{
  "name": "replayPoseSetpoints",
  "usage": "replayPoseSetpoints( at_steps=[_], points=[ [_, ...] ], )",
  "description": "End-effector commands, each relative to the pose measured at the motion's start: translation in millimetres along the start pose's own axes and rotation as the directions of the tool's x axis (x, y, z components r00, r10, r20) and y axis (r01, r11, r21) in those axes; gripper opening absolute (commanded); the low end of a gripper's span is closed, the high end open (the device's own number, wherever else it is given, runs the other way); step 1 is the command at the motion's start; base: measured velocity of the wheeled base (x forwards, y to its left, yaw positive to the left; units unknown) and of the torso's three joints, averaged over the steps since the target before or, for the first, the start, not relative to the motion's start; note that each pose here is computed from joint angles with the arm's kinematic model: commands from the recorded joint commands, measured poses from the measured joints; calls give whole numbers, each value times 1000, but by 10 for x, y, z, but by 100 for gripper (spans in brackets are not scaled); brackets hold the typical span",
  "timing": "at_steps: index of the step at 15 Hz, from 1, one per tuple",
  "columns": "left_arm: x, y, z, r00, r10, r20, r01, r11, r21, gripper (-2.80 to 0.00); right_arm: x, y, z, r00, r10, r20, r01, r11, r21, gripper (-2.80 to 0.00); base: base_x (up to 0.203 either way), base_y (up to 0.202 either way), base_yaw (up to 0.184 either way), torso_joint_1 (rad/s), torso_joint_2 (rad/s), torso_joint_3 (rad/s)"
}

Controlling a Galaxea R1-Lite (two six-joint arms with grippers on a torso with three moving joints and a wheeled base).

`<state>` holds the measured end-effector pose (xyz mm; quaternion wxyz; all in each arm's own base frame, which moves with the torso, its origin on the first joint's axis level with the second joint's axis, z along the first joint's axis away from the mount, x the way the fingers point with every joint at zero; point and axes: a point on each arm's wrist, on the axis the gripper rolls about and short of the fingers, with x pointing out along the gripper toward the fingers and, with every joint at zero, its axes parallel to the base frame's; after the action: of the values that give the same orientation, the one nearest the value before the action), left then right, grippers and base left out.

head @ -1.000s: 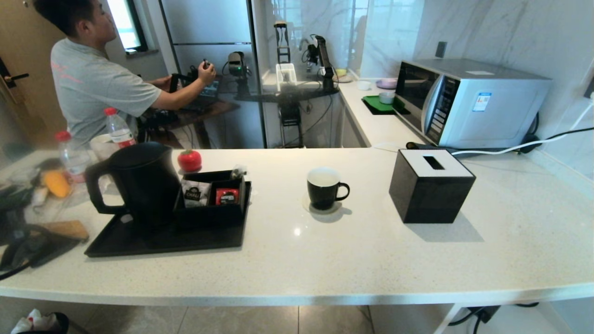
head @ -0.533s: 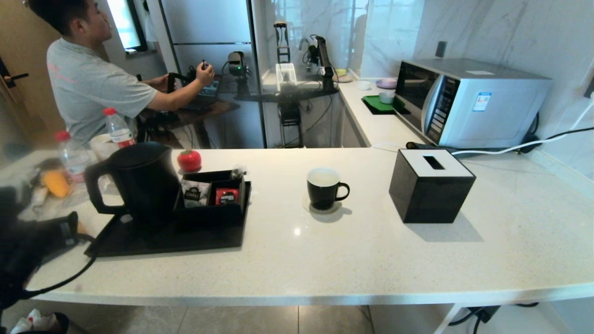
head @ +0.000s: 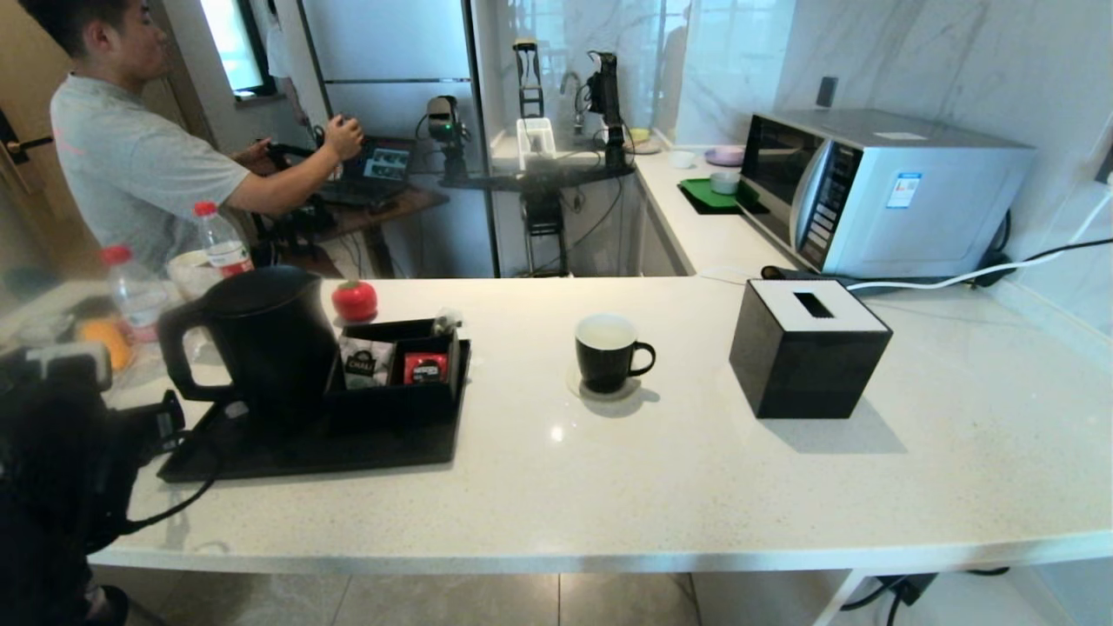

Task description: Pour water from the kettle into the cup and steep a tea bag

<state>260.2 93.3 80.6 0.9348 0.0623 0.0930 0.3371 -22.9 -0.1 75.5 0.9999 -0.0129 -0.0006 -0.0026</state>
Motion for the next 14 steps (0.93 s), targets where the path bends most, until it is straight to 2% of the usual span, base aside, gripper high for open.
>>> replayPoseSetpoints(
  at_steps=[1,7,14],
  points=[
    [87,-10,41,998,35,46,-33,999,-23,0,1,0,0,1000,0,-1,0,1000,-1,-280,0,0,0,0,0,0],
    [191,-8,61,994,96,57,-91,993,-77,0,1,0,0,1000,0,-1,0,1000,-1,-280,0,0,0,0,0,0],
    [235,-36,43,994,94,55,-85,986,-146,0,1,0,0,1000,-1,-1,1,1000,-1,-280,0,0,0,0,0,0]
  ],
)
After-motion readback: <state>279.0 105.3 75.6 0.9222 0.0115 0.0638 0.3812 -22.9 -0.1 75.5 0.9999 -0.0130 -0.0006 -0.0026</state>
